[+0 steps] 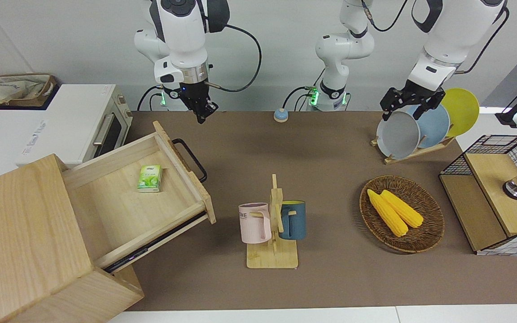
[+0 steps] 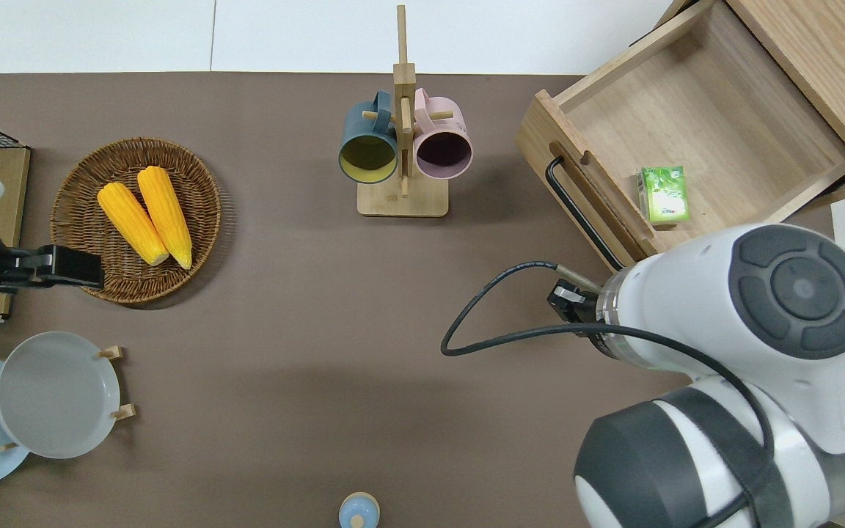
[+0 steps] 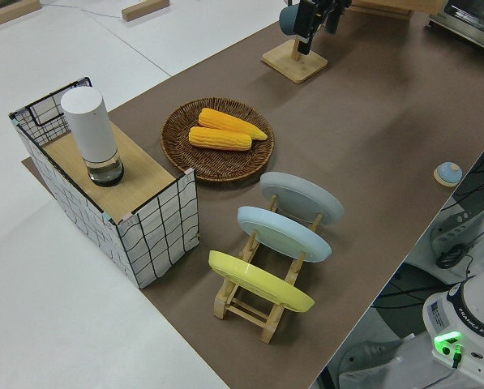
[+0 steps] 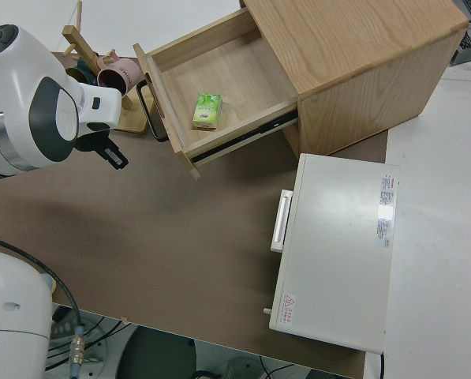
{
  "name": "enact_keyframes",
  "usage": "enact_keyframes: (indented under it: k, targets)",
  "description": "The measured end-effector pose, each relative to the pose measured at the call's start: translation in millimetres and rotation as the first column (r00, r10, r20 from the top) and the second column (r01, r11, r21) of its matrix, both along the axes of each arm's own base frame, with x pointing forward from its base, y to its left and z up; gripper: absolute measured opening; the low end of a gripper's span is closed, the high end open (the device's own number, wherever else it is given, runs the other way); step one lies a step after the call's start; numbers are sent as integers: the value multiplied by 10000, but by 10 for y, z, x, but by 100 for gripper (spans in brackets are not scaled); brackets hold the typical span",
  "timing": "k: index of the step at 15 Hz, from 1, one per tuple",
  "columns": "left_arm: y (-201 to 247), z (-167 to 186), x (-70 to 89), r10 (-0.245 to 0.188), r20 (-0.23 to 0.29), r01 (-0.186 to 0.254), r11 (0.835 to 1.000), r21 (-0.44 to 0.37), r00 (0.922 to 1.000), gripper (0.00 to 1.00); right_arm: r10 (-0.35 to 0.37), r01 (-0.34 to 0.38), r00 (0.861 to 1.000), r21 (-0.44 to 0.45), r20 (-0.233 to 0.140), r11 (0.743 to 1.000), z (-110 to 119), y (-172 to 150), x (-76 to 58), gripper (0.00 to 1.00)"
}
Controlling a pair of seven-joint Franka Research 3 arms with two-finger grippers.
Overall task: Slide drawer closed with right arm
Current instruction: 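Move the right gripper to the front face of the open drawer, then push the drawer front with the right gripper away from the robot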
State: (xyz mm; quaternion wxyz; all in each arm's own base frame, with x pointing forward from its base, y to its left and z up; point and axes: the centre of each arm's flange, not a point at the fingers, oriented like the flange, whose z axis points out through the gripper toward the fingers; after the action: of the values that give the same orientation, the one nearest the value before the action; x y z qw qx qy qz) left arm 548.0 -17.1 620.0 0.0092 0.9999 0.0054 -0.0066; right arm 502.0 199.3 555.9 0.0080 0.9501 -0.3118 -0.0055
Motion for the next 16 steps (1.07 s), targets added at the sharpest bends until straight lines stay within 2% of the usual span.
enact_keyframes:
  k: [4, 8, 11, 16]
  targets:
    - [0, 0, 0, 0, 0, 0, 10000, 0, 10000, 99, -949, 942, 9946, 179, 423, 9954, -145, 49, 34, 1]
    - [0, 0, 0, 0, 0, 0, 10000, 0, 10000, 100, -1929, 1902, 9783, 418, 760, 9809, -228, 53, 75, 1]
    - [-1, 0, 0, -2, 0, 2, 10000, 0, 10000, 100, -2444, 2408, 9667, 531, 763, 9691, -329, 44, 110, 1]
    - [-1, 0, 0, -1, 0, 1, 10000, 0, 10000, 100, -2757, 2721, 9594, 614, 596, 9603, -532, 35, 177, 1]
